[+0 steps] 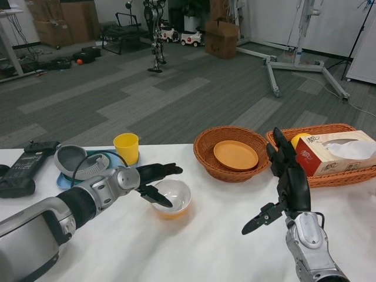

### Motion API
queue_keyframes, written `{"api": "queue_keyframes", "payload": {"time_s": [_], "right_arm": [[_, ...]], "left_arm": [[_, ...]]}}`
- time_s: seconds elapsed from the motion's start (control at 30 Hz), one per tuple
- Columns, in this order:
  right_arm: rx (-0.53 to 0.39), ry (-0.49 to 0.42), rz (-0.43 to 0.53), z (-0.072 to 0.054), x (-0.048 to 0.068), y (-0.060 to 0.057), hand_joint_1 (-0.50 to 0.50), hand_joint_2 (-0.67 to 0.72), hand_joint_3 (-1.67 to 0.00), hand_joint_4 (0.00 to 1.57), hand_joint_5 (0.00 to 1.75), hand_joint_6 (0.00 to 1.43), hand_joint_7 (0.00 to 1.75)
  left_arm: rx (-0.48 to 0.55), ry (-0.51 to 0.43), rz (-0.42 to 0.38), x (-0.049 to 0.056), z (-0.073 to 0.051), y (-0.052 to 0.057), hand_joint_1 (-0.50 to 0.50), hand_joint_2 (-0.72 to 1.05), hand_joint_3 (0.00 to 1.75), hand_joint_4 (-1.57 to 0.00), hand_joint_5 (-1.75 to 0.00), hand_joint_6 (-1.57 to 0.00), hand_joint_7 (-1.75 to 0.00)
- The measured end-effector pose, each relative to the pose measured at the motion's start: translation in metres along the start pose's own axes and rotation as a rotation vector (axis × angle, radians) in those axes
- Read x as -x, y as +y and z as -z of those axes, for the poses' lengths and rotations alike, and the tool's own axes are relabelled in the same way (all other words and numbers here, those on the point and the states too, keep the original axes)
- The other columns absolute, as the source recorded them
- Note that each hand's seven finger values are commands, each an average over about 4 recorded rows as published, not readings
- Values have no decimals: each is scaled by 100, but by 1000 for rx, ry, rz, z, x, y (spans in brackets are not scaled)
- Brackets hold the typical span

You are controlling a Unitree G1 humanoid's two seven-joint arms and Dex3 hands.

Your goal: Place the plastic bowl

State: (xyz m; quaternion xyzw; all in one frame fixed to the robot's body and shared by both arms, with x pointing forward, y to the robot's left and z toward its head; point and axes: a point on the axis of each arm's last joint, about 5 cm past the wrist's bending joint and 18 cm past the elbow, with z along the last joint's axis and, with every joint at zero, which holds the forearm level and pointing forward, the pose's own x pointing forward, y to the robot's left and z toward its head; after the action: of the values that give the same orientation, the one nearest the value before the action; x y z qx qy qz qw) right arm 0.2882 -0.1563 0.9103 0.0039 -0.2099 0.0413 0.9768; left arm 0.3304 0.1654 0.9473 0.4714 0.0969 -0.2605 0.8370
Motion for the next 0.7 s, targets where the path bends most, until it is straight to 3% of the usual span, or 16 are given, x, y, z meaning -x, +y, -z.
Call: {"api": "queue_keyframes", "payload": {"time_s": [0.23, 0.43, 0.53, 0.63, 0.7], "right_arm": [[1, -1, 1, 0, -2, 1, -46, 47, 0, 0, 0, 0, 0], [-2, -4, 0, -1, -3, 2, -46, 47, 0, 0, 0, 0, 0], [-3, -7, -1, -1, -3, 2, -46, 47, 0, 0, 0, 0, 0], [-4, -9, -1, -1, -3, 2, -46, 47, 0, 0, 0, 0, 0], [-5, -9, -1, -1, -3, 2, -46, 47, 0, 0, 0, 0, 0]], "left_arm": [[37, -23, -11, 3, -2, 5, -48, 72, 7, 0, 0, -10, -28], [167, -56, -64, 10, 5, 12, -48, 63, 9, 0, 0, -9, -28], [318, -128, -132, 17, 11, 18, -48, 60, 9, 0, 0, -7, -28], [558, -281, -237, 25, 17, 23, -43, 54, 9, 0, 0, -5, -28], [710, -388, -294, 28, 17, 23, 6, 52, 9, 0, 0, -5, -28]]}}
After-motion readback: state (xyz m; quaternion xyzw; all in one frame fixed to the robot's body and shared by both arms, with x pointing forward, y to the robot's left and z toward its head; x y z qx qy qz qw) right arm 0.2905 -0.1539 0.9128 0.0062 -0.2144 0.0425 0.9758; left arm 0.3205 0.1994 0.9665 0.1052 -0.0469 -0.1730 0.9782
